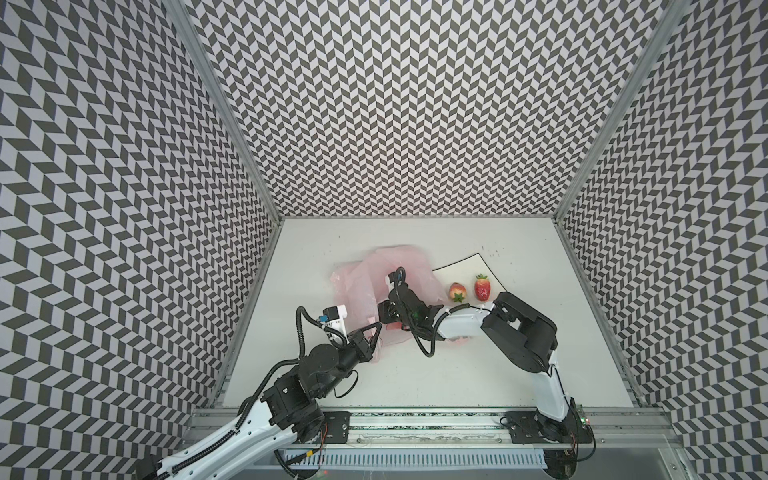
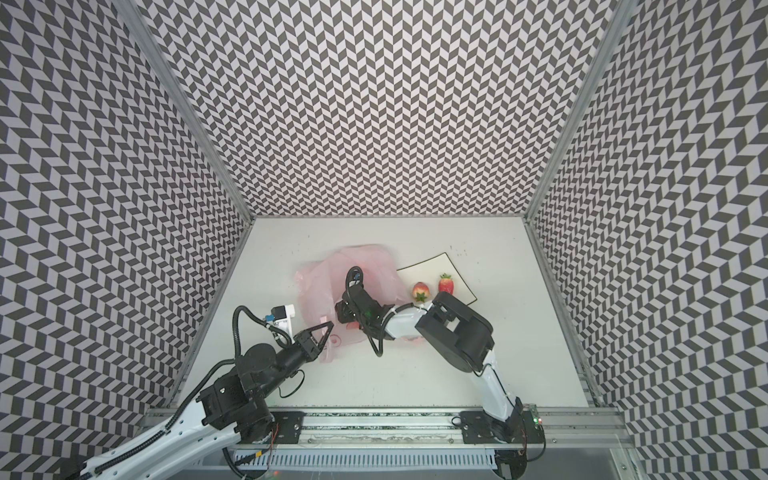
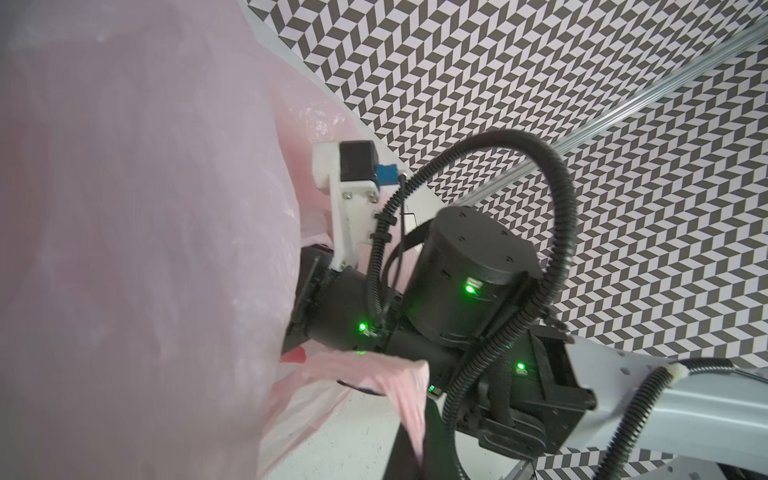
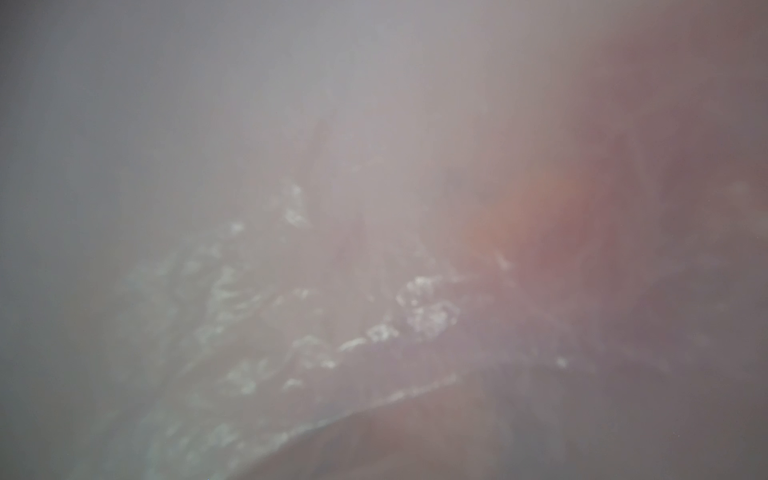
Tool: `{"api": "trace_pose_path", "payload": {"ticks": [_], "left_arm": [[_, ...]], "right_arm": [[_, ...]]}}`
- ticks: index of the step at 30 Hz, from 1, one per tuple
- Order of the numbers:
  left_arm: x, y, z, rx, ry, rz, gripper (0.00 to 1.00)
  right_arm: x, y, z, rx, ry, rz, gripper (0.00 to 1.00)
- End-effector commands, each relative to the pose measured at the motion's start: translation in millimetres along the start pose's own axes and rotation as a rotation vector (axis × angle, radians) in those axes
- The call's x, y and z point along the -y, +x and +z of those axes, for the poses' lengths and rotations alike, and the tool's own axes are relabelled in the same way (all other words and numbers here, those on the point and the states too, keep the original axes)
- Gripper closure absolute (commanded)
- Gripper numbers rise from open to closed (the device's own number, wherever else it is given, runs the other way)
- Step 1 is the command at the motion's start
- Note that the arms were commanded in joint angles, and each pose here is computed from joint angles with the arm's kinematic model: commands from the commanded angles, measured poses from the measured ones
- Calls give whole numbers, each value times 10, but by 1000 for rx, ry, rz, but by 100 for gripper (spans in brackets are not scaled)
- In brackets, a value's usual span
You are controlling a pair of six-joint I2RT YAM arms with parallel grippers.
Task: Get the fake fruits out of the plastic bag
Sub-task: 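Close the right gripper on a strawberry deep inside the pink bag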
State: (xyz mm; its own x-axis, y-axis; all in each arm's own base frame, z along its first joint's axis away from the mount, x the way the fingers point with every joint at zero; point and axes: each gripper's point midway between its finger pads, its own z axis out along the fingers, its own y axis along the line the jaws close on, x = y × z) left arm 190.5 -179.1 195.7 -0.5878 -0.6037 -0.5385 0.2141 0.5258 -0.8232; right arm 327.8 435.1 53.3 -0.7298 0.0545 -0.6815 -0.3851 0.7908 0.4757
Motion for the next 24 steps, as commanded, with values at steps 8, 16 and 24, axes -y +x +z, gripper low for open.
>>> {"api": "trace_pose_path", "payload": {"ticks": [8,16,24], "left_arm": [[-38,-101,5,62,-11,-17,100],[-34,-121,-5,70,-14,-8,100],[-51,-105,-1,66,-14,-14,100]], "right_arm": [[-227,-159,-676,65,-114,-27,64],[-79,-68,-1041,58,-86,-43,64],[-18,20,-1062,37,-78,-32,64]]}}
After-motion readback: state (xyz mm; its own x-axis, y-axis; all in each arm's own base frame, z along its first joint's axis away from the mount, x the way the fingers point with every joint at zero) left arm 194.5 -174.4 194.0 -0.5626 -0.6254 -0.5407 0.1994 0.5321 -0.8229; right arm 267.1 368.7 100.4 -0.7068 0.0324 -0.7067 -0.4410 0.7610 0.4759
